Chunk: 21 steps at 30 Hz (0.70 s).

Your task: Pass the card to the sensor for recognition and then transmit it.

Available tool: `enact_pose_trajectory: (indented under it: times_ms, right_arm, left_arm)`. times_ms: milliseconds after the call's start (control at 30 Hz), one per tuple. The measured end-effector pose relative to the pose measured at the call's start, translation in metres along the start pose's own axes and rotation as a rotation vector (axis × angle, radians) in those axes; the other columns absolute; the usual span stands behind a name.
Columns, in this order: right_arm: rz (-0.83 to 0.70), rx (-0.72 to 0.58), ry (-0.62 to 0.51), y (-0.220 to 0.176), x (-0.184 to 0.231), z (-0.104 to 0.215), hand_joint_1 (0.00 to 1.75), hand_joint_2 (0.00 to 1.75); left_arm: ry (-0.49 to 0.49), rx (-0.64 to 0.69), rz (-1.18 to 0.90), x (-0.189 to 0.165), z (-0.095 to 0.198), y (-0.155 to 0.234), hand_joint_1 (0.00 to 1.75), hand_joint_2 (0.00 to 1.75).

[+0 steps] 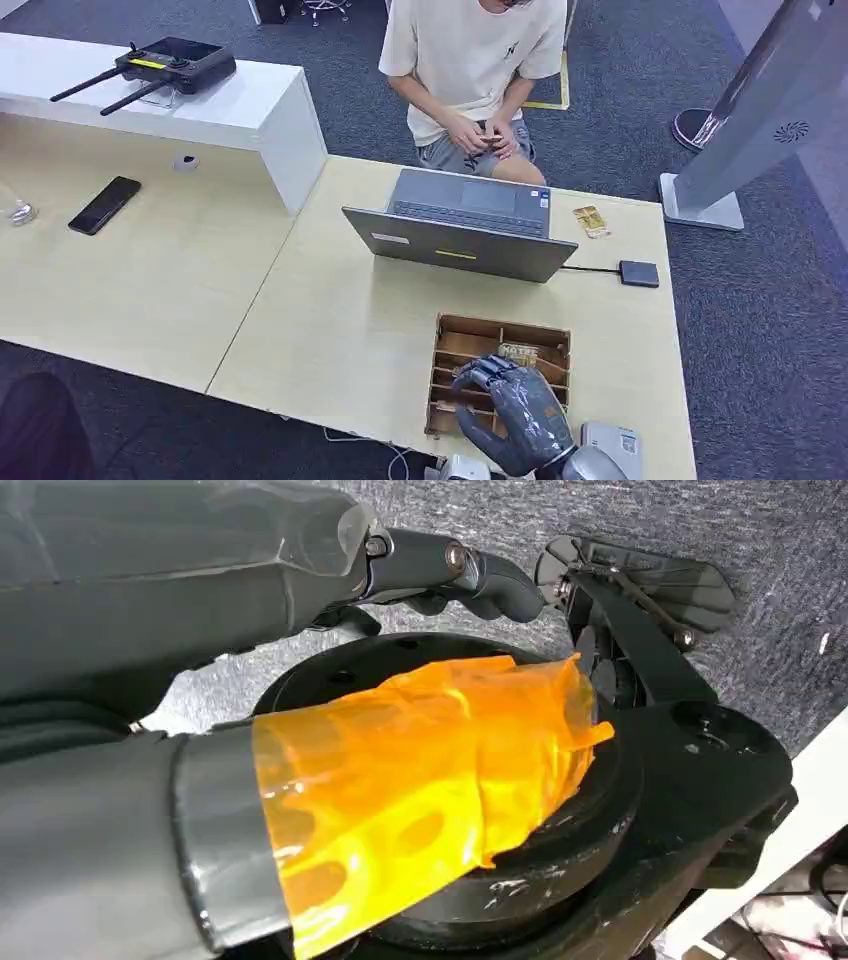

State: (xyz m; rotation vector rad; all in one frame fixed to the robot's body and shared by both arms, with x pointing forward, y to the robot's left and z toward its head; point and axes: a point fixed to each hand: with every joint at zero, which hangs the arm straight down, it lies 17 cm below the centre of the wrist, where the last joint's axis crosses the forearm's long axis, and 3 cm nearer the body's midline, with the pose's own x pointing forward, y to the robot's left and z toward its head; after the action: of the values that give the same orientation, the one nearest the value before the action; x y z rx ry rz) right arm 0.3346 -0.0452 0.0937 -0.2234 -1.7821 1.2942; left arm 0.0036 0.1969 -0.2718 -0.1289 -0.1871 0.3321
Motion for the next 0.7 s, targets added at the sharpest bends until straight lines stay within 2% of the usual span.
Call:
enact_pose_trajectory:
  times_ms: [100, 367, 400, 700]
  right_arm:
    - [0.018, -0.013, 0.008, -0.004, -0.01, -0.008, 0.8, 1.75]
    - [0.065, -0.048, 0.04, -0.013, -0.024, -0.022, 0.84, 1.75]
    - [0.069, -0.05, 0.044, -0.013, -0.026, -0.023, 0.8, 1.75]
    - [0.084, -0.043, 0.079, -0.01, -0.039, -0.024, 0.84, 1.75]
  left_arm:
    - [0.0, -0.002, -0.006, 0.0, 0.0, 0.0, 0.0, 0.0]
    - [0.001, 0.0, -0.021, 0.0, 0.0, 0.0, 0.0, 0.0]
    - [0.001, 0.0, -0.023, -0.001, 0.0, 0.0, 0.0, 0.0]
    - [0.002, 0.001, -0.026, -0.001, 0.0, 0.0, 0.0, 0.0]
